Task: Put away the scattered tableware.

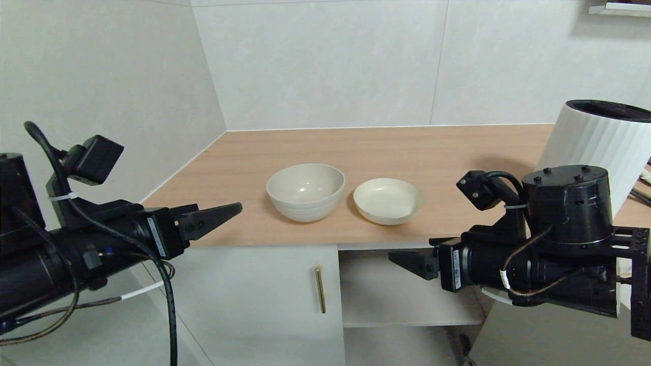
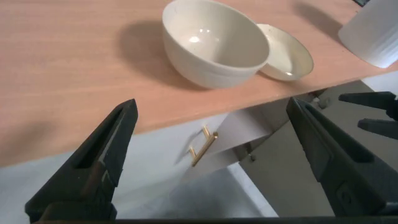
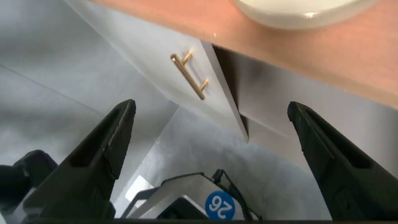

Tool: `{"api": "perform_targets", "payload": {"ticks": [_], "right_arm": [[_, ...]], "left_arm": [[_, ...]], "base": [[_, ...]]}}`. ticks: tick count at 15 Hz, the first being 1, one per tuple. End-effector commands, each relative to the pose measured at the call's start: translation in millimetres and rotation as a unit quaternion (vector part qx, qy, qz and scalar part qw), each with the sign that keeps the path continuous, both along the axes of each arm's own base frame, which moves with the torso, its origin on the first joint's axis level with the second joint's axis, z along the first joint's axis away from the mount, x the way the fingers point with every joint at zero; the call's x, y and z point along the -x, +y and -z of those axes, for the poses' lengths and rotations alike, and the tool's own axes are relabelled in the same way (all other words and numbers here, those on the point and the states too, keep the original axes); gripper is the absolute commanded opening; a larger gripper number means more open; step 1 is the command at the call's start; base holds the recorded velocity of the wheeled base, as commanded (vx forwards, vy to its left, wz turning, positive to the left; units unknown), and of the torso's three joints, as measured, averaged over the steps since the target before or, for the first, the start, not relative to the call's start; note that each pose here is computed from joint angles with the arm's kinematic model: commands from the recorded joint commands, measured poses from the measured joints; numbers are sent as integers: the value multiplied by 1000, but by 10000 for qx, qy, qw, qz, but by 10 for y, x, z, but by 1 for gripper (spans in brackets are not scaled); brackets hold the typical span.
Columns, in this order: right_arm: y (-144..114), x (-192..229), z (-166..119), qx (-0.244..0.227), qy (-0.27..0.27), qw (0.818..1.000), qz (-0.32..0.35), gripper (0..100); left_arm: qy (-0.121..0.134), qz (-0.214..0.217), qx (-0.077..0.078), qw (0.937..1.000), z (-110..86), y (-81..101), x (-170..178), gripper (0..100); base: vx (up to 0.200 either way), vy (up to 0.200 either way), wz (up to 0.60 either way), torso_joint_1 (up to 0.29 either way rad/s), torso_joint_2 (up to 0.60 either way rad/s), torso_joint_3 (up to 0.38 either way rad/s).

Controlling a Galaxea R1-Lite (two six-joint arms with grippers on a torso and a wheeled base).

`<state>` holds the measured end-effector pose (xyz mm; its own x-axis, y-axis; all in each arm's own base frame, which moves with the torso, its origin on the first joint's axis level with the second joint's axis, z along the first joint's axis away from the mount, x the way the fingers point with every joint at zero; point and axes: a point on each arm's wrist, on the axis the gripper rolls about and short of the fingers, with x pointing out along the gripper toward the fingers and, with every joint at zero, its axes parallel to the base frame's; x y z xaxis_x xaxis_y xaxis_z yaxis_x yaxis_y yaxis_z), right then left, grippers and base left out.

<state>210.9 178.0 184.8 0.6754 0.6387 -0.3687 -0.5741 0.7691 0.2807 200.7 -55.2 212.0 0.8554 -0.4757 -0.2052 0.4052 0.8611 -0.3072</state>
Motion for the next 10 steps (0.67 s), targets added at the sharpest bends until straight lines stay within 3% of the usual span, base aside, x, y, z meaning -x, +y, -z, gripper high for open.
{"api": "perform_targets", "payload": {"ticks": [1, 5, 7, 9, 10], "right_arm": [[25, -30, 38, -6, -11, 10000, -1, 100], [57, -75, -130, -220, -219, 9995, 34, 100], [74, -149, -260, -239, 80, 9995, 210, 100], [69, -253, -402, -400, 643, 9955, 561, 100], [45, -329, -420, -408, 730, 9940, 706, 100]], "left_arm": [[117, -1, -26, 9999, 44, -19, -76, 100], [192, -248, 74, 9995, -81, -33, -144, 100], [548, -328, 152, 9978, -250, -67, -259, 100], [1361, -436, 508, 9884, -297, -107, -401, 100], [1584, -415, 559, 9849, -253, -120, -442, 100]], "base": [[0, 0, 0, 27, -61, -36], [0, 0, 0, 0, 0, 0], [0, 0, 0, 0, 0, 0], [0, 0, 0, 0, 0, 0], [0, 0, 0, 0, 0, 0]]}}
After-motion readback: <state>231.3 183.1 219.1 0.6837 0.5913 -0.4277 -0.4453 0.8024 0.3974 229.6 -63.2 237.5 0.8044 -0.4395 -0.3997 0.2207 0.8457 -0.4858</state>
